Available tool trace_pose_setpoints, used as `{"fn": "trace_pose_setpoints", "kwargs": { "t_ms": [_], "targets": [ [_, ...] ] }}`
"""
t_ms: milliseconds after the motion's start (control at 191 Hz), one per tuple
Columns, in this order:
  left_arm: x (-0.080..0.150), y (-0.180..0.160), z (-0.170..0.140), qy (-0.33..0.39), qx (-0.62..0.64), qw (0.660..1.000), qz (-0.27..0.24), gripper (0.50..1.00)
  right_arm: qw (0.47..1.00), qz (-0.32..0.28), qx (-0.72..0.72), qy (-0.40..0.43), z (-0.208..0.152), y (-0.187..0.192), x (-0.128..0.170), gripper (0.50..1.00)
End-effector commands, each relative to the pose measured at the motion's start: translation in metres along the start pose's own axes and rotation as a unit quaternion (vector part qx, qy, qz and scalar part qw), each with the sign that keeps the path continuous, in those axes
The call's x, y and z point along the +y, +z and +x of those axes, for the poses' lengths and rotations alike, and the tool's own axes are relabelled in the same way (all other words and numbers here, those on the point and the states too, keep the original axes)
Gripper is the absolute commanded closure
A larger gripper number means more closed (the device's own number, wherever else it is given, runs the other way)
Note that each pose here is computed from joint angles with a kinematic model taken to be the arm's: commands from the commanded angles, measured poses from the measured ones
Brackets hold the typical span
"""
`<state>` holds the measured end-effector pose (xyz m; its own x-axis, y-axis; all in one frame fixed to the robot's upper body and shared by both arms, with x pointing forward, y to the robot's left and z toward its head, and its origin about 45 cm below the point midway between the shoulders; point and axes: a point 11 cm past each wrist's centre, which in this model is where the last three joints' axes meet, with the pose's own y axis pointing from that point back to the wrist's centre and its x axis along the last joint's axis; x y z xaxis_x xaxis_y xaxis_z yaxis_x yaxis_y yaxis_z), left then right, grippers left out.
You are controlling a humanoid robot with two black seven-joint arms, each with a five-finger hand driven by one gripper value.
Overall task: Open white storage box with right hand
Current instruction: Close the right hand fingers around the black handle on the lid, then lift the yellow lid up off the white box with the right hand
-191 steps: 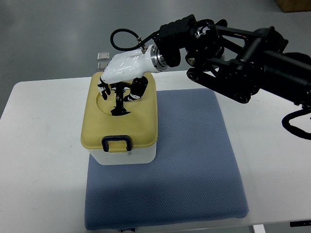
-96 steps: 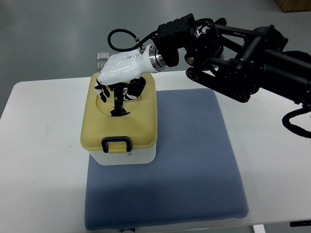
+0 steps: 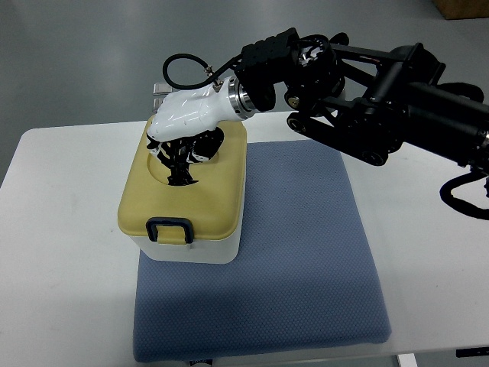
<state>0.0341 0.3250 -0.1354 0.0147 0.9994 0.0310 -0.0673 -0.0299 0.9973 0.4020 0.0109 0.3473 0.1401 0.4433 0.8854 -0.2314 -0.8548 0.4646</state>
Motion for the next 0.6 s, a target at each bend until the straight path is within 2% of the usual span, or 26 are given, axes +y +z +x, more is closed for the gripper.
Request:
{"fn": "trace_pose_setpoints", "kwargs": {
  "t_ms": [0, 204, 597],
  "targets": [
    [0.0, 0.0, -0.001, -0.001, 0.001, 1.0, -0.001, 0.5, 1.0, 0.004, 0.005, 0.009, 0.002, -0.001, 0.0, 1.0],
    [0.0, 0.0, 0.0, 0.0, 0.001, 1.0, 0.0, 0.5, 0.999, 0.017, 0.023, 0.029, 0.012, -0.004, 0.002, 1.0],
    [0.0, 0.001, -0.001, -0.001, 0.0, 1.0, -0.001, 0.5, 0.998, 0.001, 0.027, 0.059, 0.029, 0.008, 0.019, 1.0]
  ]
}}
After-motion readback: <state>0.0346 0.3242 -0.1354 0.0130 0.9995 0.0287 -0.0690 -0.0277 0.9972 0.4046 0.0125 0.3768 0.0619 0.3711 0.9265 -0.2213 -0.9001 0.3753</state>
